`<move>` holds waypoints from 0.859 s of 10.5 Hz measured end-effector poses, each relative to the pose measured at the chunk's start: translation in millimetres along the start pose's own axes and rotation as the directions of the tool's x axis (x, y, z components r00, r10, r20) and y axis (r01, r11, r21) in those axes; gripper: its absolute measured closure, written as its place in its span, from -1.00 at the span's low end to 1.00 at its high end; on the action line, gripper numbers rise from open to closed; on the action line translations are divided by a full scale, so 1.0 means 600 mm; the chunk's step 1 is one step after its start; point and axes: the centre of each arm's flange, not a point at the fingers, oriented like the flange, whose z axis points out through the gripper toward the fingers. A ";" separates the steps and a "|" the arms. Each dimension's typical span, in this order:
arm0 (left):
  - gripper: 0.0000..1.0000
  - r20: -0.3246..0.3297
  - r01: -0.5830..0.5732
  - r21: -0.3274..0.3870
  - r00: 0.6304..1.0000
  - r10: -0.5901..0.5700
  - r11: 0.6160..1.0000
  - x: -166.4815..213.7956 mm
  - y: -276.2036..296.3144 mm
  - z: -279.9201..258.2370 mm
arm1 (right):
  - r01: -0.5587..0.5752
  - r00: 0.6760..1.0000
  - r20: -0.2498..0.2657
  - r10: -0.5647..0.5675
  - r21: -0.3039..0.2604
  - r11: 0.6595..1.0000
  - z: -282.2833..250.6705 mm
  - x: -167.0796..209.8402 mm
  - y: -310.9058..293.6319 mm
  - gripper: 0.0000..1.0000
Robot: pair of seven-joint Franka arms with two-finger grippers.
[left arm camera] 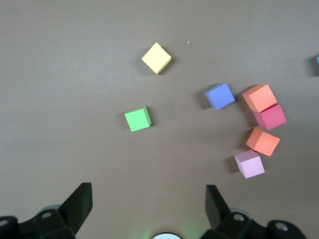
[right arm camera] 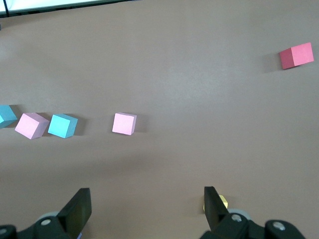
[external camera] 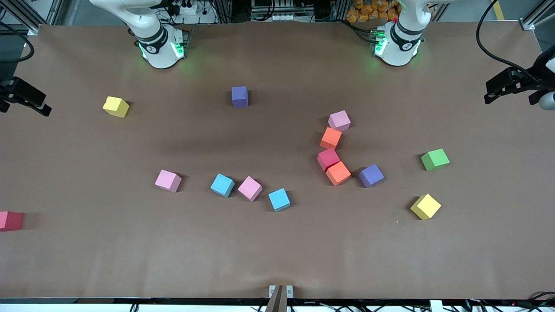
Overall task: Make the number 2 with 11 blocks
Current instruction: 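Reach the right gripper to the purple cube while the left gripper reaches the magenta cube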
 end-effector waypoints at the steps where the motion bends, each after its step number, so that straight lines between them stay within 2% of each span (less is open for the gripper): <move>1: -1.00 0.000 0.000 0.000 1.000 0.000 1.000 0.000 0.000 0.000 | 0.004 1.000 0.006 -0.004 -0.001 1.000 0.001 -0.001 0.002 -1.00; 7: -1.00 0.020 0.004 -0.003 1.000 -0.004 1.000 0.022 -0.004 0.030 | 0.018 1.000 0.025 -0.018 -0.003 1.000 0.003 -0.005 0.005 -1.00; 9: -1.00 0.024 0.062 -0.003 0.998 -0.062 0.998 0.042 -0.005 0.063 | 0.024 0.998 0.054 -0.024 -0.005 1.000 0.007 -0.010 0.003 -1.00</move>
